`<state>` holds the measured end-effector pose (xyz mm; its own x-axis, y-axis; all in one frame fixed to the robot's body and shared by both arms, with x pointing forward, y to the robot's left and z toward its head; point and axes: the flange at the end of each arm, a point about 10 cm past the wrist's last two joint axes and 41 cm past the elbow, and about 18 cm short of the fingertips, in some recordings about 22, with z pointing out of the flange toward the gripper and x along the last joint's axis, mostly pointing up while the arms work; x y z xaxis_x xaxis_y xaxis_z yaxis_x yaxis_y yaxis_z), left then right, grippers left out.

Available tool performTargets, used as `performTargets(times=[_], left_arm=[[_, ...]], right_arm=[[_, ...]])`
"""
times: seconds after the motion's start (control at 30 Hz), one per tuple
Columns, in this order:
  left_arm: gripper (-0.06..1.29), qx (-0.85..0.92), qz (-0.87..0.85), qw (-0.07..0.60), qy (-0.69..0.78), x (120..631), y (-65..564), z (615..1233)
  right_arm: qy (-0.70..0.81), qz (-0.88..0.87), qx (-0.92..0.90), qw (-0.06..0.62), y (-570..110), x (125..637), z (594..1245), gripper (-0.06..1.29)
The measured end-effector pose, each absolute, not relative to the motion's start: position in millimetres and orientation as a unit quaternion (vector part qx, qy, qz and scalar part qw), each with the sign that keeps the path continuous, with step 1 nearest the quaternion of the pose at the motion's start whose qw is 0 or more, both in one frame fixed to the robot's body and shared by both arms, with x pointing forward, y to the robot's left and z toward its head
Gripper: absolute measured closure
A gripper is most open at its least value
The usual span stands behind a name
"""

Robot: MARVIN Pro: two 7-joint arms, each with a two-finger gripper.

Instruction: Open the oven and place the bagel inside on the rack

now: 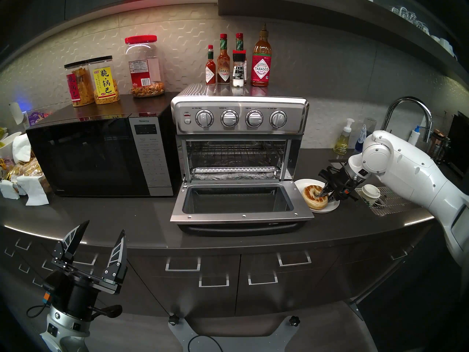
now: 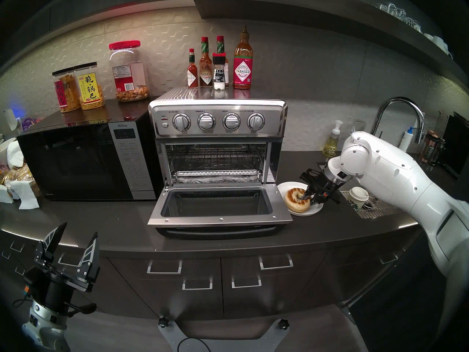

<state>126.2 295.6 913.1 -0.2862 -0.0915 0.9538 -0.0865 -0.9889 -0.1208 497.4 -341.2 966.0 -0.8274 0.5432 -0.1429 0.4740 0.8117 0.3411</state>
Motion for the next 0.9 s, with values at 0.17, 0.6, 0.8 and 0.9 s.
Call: performTargets(times=[0.17,0.6,0.8,0.9], left_arm=[[-0.04,-0.597,-0.798,0.002,0.074,126,296,913],[-0.04,-0.597,-0.798,0.002,0.074,126,296,913],[-0.04,-0.597,-0.798,0.002,0.074,126,296,913],[-0.04,-0.597,-0.798,0.002,0.074,126,296,913]], right_arm=[[0.945,0.148,0.267,0.118,-343,494,971,1.11],[0.944,0.178,0.248,0.127,-347,477,996,1.11],[0.942,0.191,0.241,0.133,-350,468,1010,1.11],[0.942,0.196,0.238,0.135,-350,463,1016,1.11]])
